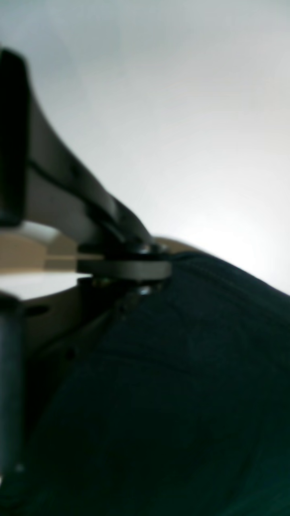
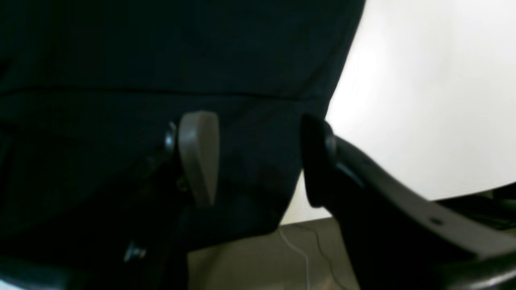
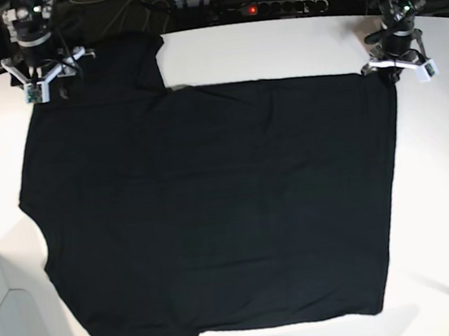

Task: Fold the T-shirt properly
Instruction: 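Lower both grippers to the shoulder corners of the black T-shirt, then close both grippers on the shirt's shoulder edges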

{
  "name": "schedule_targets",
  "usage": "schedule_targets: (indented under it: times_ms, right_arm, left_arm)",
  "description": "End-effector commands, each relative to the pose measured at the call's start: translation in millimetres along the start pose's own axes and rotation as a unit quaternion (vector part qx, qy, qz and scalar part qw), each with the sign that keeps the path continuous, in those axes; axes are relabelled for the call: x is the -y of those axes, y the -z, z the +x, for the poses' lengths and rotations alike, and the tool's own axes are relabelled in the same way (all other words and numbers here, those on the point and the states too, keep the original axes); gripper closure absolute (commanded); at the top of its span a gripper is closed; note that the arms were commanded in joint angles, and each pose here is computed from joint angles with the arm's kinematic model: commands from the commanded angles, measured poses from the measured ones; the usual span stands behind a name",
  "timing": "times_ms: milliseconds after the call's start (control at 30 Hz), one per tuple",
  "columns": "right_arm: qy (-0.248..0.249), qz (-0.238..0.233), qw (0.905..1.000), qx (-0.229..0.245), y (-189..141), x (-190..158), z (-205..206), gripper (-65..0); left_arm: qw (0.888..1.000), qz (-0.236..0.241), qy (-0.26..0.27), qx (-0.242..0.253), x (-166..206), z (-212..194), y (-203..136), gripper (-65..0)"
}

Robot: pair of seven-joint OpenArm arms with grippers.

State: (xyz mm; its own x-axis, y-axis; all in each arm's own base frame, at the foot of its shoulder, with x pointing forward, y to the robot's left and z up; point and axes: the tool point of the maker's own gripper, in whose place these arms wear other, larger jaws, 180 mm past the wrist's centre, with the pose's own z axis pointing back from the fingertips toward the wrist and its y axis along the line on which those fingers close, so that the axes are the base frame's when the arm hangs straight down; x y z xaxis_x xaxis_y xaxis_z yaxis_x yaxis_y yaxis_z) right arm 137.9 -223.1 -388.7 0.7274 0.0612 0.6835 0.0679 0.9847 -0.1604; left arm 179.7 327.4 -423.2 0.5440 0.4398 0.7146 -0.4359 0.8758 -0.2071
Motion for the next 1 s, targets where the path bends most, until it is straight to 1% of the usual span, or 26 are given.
schedule_targets:
  times_ms: [0,133,267,533,767,800,867,967]
  right_arm:
    - [-0.003,-0.003,1.0000,0.005,0.5,5.4,3.7,-33.1]
    - [0.001,-0.009,0.9997,-0.022,8.5,16.4,-8.1,-33.1]
    - [0.002,-0.010,0.9996,-0.028,9.5,17.6,-12.6,-33.1]
    - [0.013,-0.005,0.9981,-0.059,19.0,15.6,-35.4,-33.1]
    - [0.005,-0.004,0.9976,-0.069,21.6,20.0,-41.9,-32.1]
    - [0.000,-0.002,0.9977,-0.068,22.0,21.1,-40.8,-30.6]
    - [-0.011,0.009,0.9976,-0.068,22.4,19.4,-39.6,-25.2]
    - [-0.037,0.058,0.9953,-0.068,20.9,3.4,-40.5,-12.6]
  left_arm:
    - [0.999,0.017,0.009,-0.035,-11.4,-16.0,-5.6,-0.1]
    - [1.000,0.010,0.016,-0.024,-6.0,-8.0,-8.7,-0.1]
    - [0.999,0.001,0.030,-0.010,2.6,2.7,-14.9,-0.1]
    - [0.999,0.001,0.032,-0.009,2.9,4.1,-14.7,-0.1]
    - [0.999,0.002,0.031,-0.011,1.9,2.7,-14.4,-0.1]
    - [0.999,0.002,0.031,-0.011,1.9,2.7,-14.4,-0.1]
    - [0.999,0.002,0.031,-0.011,1.9,2.7,-14.4,-0.1]
    - [1.000,0.013,0.025,-0.005,-5.8,7.0,-16.5,-0.1]
